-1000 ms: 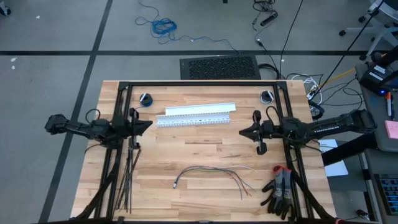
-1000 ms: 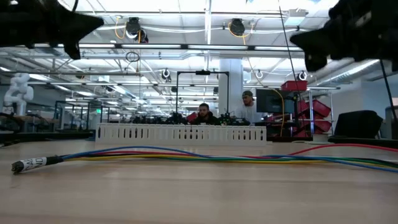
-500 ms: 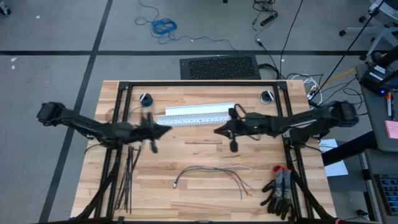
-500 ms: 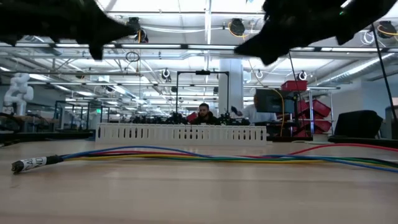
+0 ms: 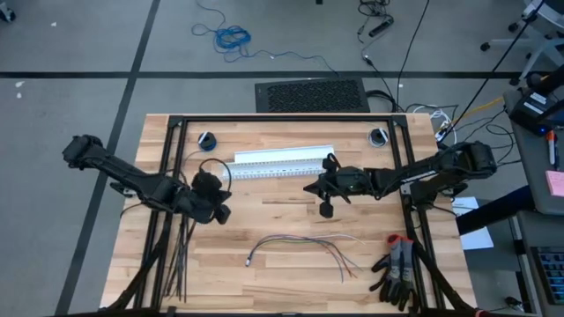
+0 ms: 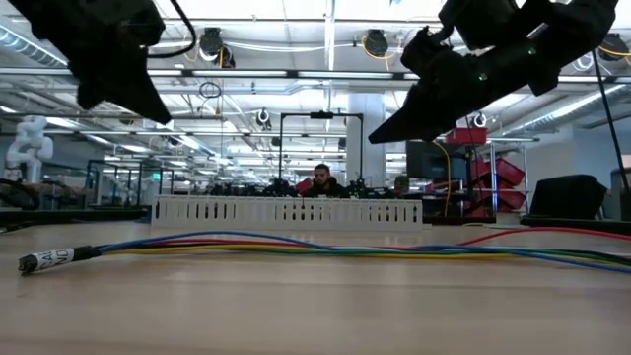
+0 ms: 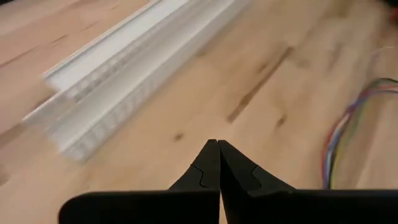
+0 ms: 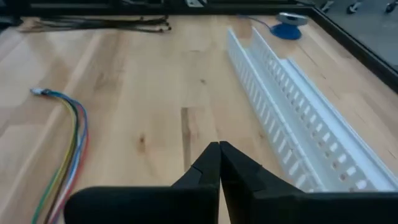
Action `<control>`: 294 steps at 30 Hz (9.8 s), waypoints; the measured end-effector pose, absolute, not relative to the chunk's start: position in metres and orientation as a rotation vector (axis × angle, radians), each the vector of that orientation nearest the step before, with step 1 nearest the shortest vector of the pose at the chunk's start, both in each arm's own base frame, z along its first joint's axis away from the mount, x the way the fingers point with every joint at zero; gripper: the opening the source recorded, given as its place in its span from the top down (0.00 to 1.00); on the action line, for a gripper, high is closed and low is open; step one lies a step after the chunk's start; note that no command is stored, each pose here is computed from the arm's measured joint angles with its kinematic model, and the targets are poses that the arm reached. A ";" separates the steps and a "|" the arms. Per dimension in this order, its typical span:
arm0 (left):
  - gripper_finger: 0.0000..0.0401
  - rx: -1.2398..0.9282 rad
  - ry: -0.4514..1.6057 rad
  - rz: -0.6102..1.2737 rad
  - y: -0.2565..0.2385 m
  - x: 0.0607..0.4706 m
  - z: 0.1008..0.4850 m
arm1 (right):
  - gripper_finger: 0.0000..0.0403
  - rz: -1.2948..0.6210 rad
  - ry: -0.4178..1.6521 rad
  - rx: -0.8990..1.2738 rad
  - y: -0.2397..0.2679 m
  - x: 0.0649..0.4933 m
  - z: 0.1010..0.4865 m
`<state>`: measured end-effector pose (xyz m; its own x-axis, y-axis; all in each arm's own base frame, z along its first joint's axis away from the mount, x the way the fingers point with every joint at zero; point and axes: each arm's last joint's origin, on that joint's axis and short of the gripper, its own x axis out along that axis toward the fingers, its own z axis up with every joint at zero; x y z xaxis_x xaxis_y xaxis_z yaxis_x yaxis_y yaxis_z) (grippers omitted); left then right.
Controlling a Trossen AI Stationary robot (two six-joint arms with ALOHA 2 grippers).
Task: Ziptie cables
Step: Wrap the black zip tie on the cables
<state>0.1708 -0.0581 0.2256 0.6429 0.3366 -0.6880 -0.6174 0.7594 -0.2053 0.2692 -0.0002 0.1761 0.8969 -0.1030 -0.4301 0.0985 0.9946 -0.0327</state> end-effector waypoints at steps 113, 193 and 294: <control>0.97 -0.541 1.392 1.124 -0.062 0.164 0.157 | 1.00 -0.018 0.457 0.037 0.013 0.264 0.167; 0.97 0.400 -0.472 -0.633 -0.059 0.278 0.250 | 0.72 0.787 -0.118 0.105 0.048 0.352 0.196; 0.97 0.445 -0.430 -0.913 -0.071 0.294 0.240 | 0.90 0.853 0.058 -0.012 0.074 0.403 0.209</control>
